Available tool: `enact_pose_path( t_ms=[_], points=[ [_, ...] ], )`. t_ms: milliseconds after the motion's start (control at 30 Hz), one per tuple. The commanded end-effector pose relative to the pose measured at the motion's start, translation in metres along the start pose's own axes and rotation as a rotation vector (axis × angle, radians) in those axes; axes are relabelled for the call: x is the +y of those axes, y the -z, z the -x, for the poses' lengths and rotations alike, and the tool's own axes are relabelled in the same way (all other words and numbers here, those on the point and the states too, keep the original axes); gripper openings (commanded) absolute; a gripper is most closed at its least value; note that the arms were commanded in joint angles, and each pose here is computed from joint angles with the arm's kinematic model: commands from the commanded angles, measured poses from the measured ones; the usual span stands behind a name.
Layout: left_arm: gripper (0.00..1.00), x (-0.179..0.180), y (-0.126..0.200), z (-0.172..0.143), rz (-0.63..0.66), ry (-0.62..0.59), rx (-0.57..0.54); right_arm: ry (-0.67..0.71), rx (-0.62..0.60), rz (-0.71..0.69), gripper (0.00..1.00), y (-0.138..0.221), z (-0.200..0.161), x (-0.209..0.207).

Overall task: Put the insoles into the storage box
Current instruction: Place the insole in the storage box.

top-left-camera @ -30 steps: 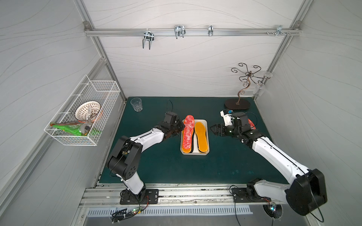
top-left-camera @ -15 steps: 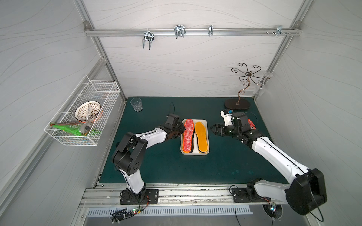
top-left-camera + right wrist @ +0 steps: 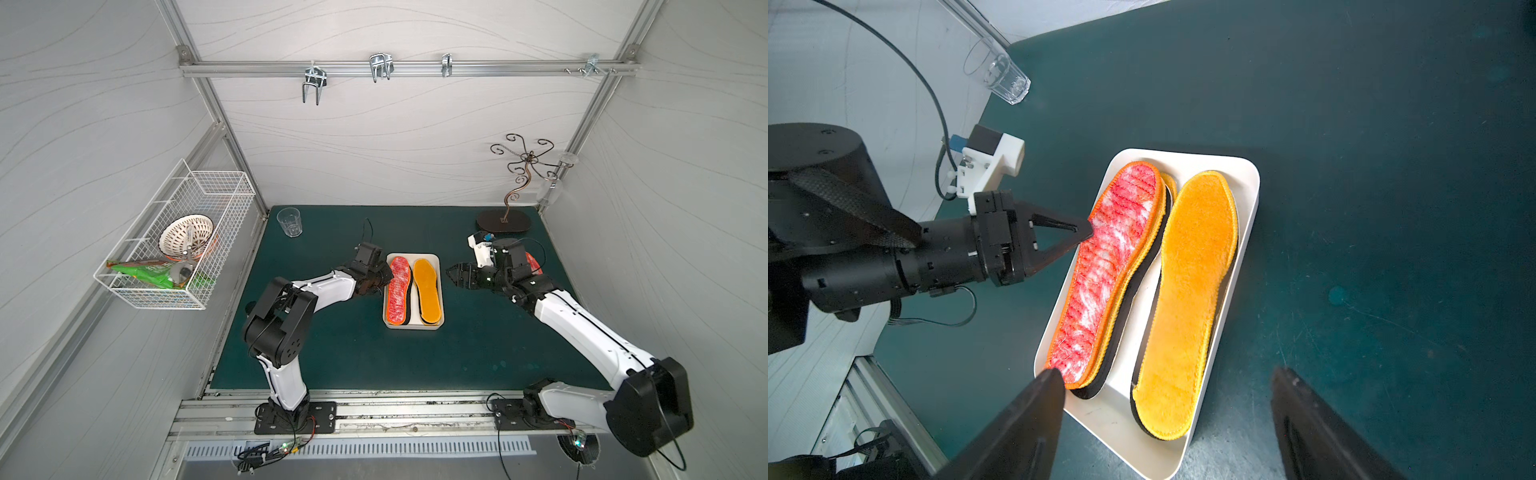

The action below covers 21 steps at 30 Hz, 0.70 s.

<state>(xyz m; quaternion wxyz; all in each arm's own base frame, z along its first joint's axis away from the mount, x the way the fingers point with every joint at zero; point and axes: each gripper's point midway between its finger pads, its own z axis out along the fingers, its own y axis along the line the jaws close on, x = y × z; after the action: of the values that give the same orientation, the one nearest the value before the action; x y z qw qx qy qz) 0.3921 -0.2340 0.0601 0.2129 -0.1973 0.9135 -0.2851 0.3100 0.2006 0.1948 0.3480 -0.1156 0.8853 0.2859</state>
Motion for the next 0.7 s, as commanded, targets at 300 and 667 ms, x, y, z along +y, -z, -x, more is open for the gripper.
enact_pose_path(
  t_ms=[300,667],
  points=[
    [0.2,-0.015,0.026,0.015,0.031,-0.086,-0.066,0.002,-0.014,0.008,0.83,0.0,0.006,0.003],
    [0.3,-0.016,0.077,0.024,0.066,-0.228,-0.149,-0.215,0.011,-0.419,0.79,0.02,0.023,-0.101]
  ],
)
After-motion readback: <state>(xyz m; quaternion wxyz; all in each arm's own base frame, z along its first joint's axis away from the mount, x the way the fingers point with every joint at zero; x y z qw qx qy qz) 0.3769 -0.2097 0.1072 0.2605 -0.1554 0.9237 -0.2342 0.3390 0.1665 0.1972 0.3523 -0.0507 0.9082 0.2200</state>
